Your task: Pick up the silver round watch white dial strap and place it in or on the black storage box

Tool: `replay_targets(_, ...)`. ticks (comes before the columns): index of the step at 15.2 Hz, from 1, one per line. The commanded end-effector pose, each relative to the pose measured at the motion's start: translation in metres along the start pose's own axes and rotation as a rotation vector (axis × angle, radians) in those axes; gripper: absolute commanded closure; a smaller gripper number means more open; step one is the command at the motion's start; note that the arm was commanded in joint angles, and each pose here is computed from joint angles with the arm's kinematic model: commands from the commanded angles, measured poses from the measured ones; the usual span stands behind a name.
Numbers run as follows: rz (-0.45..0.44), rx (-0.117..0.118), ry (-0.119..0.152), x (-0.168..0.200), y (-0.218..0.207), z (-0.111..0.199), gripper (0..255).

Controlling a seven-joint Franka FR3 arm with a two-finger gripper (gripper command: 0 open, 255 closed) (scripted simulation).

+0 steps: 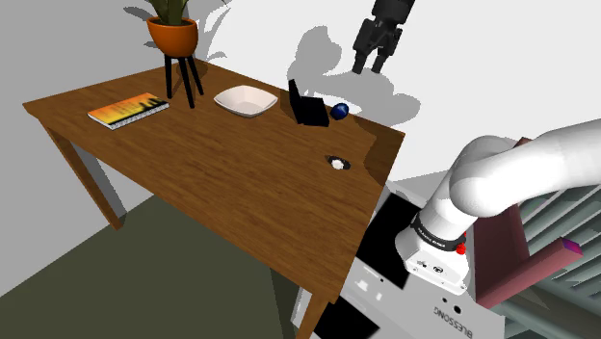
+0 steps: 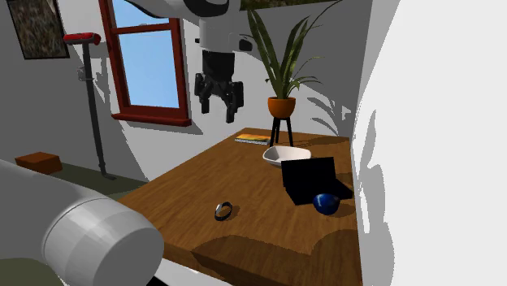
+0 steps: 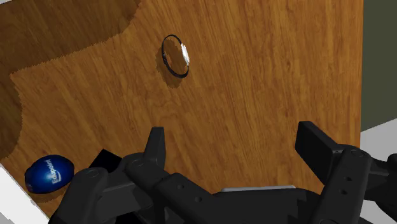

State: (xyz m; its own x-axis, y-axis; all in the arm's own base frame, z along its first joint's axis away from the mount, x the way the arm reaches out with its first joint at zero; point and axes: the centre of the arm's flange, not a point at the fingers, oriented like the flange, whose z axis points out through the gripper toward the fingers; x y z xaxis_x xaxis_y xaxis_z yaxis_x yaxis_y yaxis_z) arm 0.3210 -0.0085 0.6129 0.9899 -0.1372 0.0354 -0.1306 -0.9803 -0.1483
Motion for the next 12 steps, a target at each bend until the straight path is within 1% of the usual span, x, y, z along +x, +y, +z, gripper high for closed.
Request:
replay_targets(1, 0.000, 0.000, 0.000, 0.000, 0.000, 0.000, 0)
replay_targets(12, -0.176, 0.039, -0.053, 0.002, 0.029, 0.143, 0)
